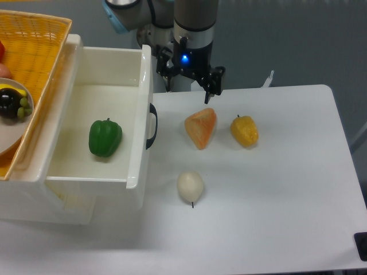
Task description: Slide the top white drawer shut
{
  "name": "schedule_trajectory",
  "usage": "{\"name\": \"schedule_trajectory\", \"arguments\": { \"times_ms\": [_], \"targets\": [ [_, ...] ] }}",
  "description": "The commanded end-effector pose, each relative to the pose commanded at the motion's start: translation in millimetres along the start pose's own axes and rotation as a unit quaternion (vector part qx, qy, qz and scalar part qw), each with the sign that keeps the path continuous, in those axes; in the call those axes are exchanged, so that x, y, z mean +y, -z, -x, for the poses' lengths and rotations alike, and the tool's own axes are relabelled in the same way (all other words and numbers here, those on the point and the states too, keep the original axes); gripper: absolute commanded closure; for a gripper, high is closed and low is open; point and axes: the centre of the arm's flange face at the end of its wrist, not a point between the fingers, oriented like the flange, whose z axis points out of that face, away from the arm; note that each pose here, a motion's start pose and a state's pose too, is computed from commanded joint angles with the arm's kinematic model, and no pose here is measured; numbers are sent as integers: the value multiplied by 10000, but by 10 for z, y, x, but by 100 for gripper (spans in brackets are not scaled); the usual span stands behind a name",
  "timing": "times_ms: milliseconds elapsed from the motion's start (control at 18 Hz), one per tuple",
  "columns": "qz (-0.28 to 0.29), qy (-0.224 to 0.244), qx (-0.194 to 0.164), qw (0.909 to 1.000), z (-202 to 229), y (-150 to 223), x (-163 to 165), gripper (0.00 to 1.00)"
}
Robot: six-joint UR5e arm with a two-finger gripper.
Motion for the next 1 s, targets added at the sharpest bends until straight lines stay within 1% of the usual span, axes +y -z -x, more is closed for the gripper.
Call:
{"name": "schedule_trajectory", "arguments": {
  "times_ms": [167,278,389,556,778,944,1000],
  "targets": [
    [127,102,155,9997,154,-198,-12,0],
    [120,247,145,9995,336,-263,43,0],
    [231,327,227,9989,477,-441,39,0],
    [316,511,290,9978,683,-553,112,0],
    [379,619,377,9966,789,-666,163,0],
    [453,827,471,9944,832,-792,167,0],
    [439,924,444,9938,847,-802,158,0]
  ]
}}
